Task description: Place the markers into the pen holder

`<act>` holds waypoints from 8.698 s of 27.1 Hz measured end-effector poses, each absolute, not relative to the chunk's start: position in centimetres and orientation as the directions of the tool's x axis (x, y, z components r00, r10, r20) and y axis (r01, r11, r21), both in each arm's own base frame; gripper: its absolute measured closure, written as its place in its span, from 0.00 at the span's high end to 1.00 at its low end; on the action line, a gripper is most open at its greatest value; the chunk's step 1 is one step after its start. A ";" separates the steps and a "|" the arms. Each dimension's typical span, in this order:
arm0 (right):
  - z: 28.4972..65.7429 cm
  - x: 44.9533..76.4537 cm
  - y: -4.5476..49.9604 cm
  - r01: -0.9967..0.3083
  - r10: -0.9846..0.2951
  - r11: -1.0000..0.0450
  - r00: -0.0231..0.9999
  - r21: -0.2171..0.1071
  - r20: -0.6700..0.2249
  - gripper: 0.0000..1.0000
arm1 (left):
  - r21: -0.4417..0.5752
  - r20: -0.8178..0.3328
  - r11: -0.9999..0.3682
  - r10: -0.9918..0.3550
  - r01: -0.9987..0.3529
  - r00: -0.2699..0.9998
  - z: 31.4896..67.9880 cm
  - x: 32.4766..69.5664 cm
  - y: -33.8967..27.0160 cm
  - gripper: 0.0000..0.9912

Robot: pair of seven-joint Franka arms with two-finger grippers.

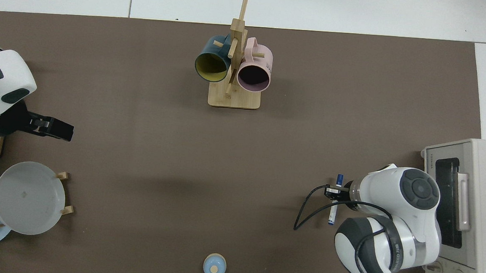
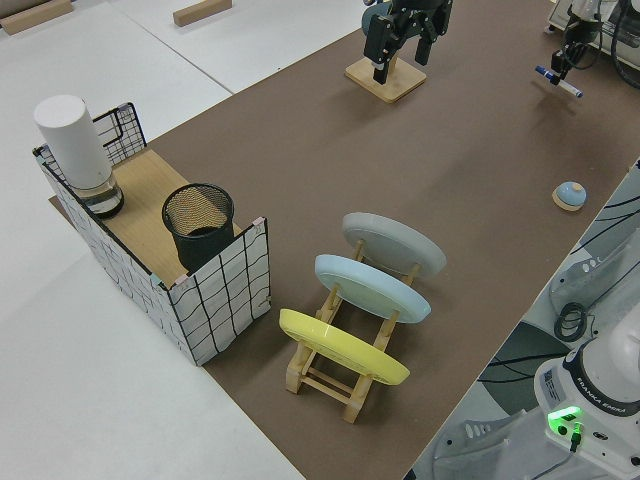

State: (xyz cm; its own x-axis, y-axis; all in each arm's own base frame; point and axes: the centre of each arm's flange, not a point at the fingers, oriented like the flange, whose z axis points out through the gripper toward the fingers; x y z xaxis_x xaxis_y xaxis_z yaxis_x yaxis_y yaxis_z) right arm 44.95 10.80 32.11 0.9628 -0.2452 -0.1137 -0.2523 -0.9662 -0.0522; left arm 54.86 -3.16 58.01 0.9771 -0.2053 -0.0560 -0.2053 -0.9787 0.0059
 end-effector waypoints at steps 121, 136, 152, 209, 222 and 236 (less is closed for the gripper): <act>49.5 55.7 40.7 -0.978 -0.705 -0.017 0.158 -0.206 -0.691 0.90 | -0.078 0.221 0.139 -0.963 -0.987 -0.153 57.9 53.3 -19.8 0.16; 51.4 52.6 39.3 -0.878 -0.797 -0.425 0.479 -0.222 -0.368 1.00 | -0.072 -0.033 0.031 -0.999 -0.997 -0.028 57.2 55.8 -8.2 0.16; 57.5 54.4 23.0 -0.560 -0.543 -0.813 0.828 -0.161 -0.137 1.00 | -0.069 -0.249 -0.051 -0.966 -0.996 0.067 59.9 55.8 5.5 0.16; 60.4 56.0 0.1 0.002 0.001 -1.000 1.000 -0.010 0.017 1.00 | 0.004 -0.617 0.169 -0.776 -0.986 -0.136 61.0 57.7 23.0 0.16; 60.4 56.0 0.1 0.002 0.001 -1.000 1.000 -0.010 0.017 1.00 | -0.034 -0.547 0.097 -0.835 -0.995 -0.063 59.2 57.3 23.7 0.34; 60.2 55.3 0.3 0.006 0.007 -1.000 0.999 -0.011 -0.032 1.00 | -0.087 -0.428 0.055 -0.904 -0.995 -0.012 57.5 59.1 17.4 1.00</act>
State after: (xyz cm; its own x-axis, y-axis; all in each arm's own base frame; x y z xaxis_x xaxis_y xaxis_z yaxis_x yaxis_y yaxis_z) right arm 55.27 0.33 60.23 0.9995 0.0066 -0.0317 0.0062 -0.9999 -0.0105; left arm 59.13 17.44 57.52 -0.0123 -0.9037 -0.4280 -0.9947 0.0548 -0.0872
